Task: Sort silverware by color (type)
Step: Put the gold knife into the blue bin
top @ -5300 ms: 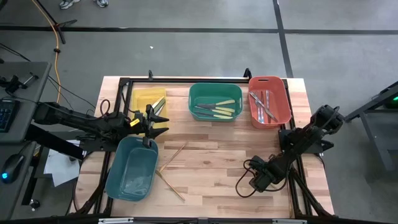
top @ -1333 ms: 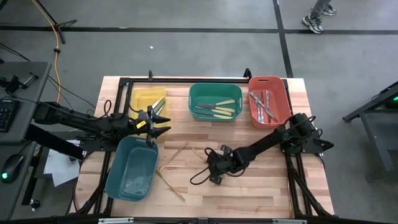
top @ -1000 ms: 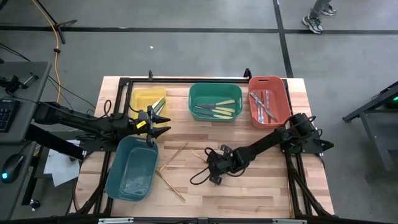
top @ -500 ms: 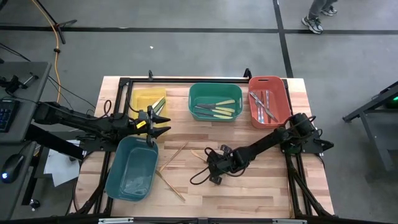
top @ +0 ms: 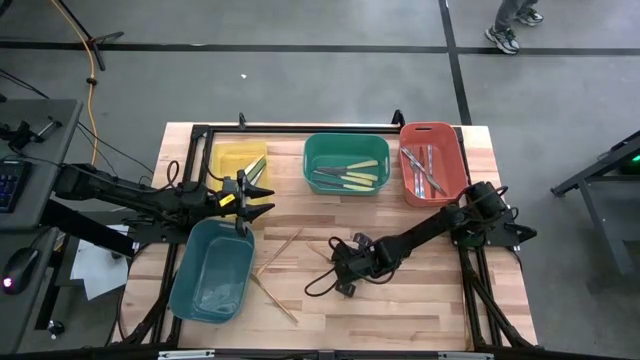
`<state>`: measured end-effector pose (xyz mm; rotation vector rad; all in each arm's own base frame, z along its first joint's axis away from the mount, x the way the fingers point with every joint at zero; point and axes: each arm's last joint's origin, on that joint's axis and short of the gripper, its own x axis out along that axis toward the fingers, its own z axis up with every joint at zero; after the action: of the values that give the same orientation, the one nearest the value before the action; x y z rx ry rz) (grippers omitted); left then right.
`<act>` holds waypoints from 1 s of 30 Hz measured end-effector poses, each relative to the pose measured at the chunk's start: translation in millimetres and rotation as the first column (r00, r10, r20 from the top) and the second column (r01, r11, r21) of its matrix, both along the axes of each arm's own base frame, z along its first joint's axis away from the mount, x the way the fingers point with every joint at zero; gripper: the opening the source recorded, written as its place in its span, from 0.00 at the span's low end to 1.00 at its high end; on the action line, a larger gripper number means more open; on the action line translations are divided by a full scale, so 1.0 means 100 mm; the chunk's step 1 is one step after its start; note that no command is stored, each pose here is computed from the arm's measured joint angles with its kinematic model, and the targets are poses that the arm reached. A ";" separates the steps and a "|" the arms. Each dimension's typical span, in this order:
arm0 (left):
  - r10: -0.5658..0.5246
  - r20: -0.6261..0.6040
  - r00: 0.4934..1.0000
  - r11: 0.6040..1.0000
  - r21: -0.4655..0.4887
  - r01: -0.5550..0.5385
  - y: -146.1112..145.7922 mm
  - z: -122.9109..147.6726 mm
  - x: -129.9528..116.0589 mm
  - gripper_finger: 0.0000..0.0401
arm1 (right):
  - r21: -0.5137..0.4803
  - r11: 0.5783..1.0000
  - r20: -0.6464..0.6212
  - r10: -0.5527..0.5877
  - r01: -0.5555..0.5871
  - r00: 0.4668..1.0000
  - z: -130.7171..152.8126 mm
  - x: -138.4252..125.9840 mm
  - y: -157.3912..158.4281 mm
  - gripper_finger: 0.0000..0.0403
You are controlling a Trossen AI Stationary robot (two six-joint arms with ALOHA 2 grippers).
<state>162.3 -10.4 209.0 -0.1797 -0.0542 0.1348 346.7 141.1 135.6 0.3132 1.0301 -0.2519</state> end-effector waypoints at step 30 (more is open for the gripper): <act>0.000 0.000 1.000 1.000 0.000 0.000 0.00 0.00 0.00 0.44 | 0.032 0.996 0.009 0.077 -0.078 0.997 0.02 0.07 -0.08 0.46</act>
<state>162.3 -10.4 209.1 -0.1799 -0.0545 0.1348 353.4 132.9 137.4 0.3023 1.0375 -0.1641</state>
